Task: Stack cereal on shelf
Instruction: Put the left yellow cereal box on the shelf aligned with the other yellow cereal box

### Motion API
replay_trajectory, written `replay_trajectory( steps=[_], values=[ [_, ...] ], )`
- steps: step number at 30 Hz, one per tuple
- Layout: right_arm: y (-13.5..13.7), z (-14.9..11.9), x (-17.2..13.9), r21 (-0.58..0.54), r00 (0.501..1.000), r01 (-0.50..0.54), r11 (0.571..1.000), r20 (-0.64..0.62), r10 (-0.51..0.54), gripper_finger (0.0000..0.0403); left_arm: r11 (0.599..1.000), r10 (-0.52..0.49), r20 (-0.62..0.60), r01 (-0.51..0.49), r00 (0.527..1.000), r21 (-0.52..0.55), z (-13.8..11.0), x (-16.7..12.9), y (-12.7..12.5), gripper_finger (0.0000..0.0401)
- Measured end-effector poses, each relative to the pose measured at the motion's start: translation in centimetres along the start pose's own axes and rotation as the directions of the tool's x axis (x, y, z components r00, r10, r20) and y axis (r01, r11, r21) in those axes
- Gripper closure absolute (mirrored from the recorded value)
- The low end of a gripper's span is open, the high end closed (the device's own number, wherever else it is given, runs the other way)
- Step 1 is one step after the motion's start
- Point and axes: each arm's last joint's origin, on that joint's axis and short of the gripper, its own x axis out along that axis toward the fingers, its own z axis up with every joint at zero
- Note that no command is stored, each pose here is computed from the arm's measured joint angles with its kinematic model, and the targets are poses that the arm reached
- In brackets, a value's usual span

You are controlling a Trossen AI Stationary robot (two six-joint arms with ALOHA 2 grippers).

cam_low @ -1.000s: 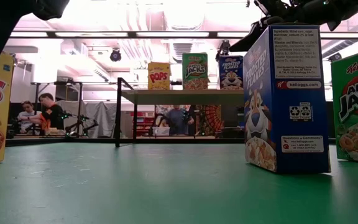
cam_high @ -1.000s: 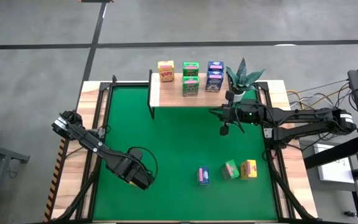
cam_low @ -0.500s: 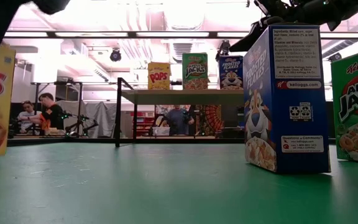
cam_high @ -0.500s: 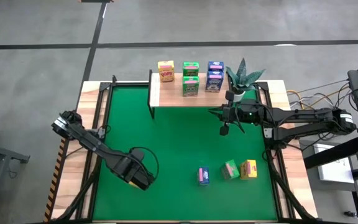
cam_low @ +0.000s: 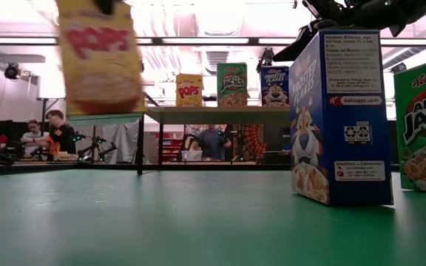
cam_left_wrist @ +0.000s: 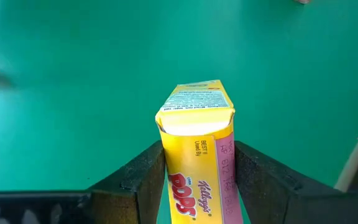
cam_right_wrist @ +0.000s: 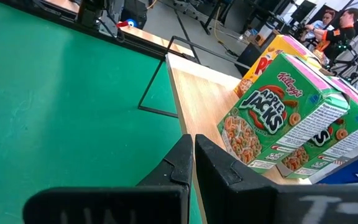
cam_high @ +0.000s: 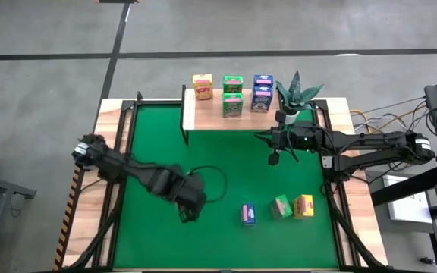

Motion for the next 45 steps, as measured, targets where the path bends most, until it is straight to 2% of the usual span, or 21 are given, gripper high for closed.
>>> replay_trajectory(
  steps=[3, 6, 10, 14, 22, 29, 37, 41, 45],
  values=[
    [0.0, 0.0, 0.0, 0.000, 1.000, 0.000, 1.000, 0.000, 0.000, 0.0394, 0.976, 0.085, 0.031, -0.089, 0.996, 0.197, 2.2, -0.1, 1.5, 0.0237],
    [0.0, 0.0, 0.0, 0.000, 1.000, 0.000, 1.000, 0.000, 0.000, 0.0394, 0.918, 0.168, 0.019, -0.164, 0.986, 0.360, 4.1, -0.2, 3.4, 0.0238],
    [0.0, 0.0, 0.0, 0.000, 1.000, 0.000, 1.000, 0.000, 0.000, 0.0394, 0.851, 0.213, 0.037, -0.205, 0.976, 0.483, 6.3, -1.5, 6.0, 0.0238],
    [0.0, 0.0, 0.0, 0.010, 1.000, 0.001, 1.000, 0.000, -0.001, 0.0394, 0.807, 0.203, 0.095, -0.221, 0.975, 0.548, 7.9, -3.5, 8.6, 0.0238],
    [0.0, 0.0, 0.0, 0.042, 1.000, -0.001, 0.999, -0.003, 0.001, 0.0394, 0.767, 0.227, 0.170, -0.284, 0.959, 0.575, 9.9, -6.2, 14.2, 0.0238],
    [0.1, -0.2, 0.0, 0.070, 1.000, -0.010, 0.997, -0.026, 0.012, 0.0394, 0.788, 0.280, 0.171, -0.328, 0.945, 0.521, 11.1, -6.4, 19.3, 0.0238],
    [0.3, -0.7, 0.0, 0.089, 0.999, -0.015, 0.996, -0.039, 0.019, 0.0394, 0.836, 0.226, 0.196, -0.294, 0.954, 0.464, 11.8, -6.3, 24.3, 0.0238],
    [0.3, -0.7, 0.0, 0.096, 0.999, -0.015, 0.995, -0.040, 0.019, 0.0394, 0.857, 0.205, 0.210, -0.279, 0.956, 0.433, 11.9, -6.4, 25.9, 0.0238],
    [0.4, -0.8, 0.0, 0.099, 0.999, -0.018, 0.995, -0.049, 0.023, 0.0394, 0.870, 0.165, 0.225, -0.249, 0.960, 0.425, 12.0, -6.3, 26.3, 0.0238]
  ],
)
